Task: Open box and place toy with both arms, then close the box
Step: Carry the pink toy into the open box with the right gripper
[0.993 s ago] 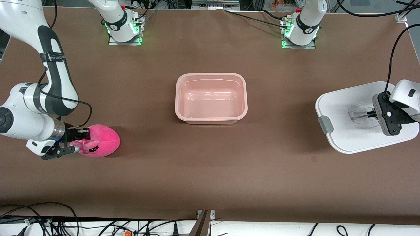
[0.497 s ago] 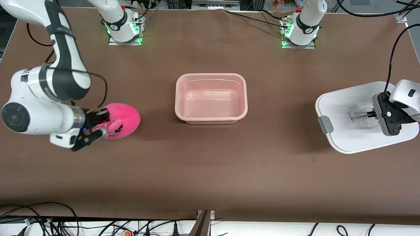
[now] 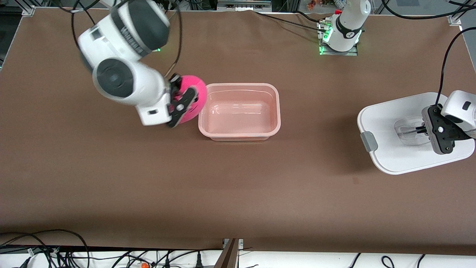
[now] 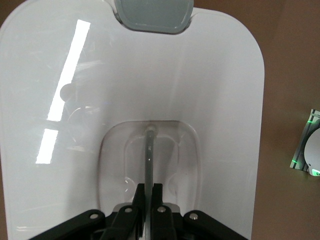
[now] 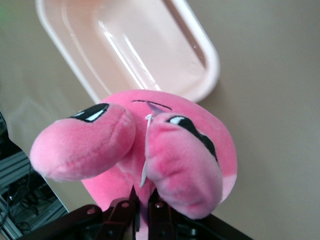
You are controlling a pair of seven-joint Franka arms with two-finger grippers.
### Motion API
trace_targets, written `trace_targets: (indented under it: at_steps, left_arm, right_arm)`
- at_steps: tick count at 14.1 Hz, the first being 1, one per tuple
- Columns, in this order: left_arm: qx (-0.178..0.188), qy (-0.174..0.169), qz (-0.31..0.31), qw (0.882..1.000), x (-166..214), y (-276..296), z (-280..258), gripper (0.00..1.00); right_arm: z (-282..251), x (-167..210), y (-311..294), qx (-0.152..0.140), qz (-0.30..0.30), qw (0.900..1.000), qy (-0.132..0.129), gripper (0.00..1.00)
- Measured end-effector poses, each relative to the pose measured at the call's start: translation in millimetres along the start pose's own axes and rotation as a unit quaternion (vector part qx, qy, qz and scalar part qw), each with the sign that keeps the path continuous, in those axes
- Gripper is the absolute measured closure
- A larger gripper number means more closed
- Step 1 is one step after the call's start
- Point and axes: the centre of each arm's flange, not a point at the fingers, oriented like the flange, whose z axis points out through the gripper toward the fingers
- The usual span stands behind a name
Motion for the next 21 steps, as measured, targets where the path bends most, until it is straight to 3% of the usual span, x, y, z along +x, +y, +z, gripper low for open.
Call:
trace_targets:
  at_steps: [1, 4, 9, 18, 21]
  left_arm:
    - [0.0, 0.0, 0.0, 1.0, 0, 0, 0, 0.93]
    - [0.0, 0.0, 0.0, 1.0, 0, 0, 0, 0.93]
    - [-0.001, 0.0, 0.0, 1.0, -1, 0, 0, 0.93]
    - [-0.004, -0.001, 0.0, 1.0, -1, 0, 1, 0.93]
    - [-0.006, -0.001, -0.001, 1.0, -1, 1, 2, 0.93]
  right_arm:
    - [3, 9, -17, -0.01, -0.014, 1.0, -0.005, 0.92]
    - [12, 34, -61, -0.074, -0.051, 0.996, -0.031, 0.92]
    - [47, 74, -92, -0.133, -0.089, 0.985, -0.057, 0.92]
    - [133, 128, -82, -0.159, -0.115, 0.978, -0.076, 0.92]
    - [162, 147, -82, -0.165, -0.101, 0.979, -0.062, 0.92]
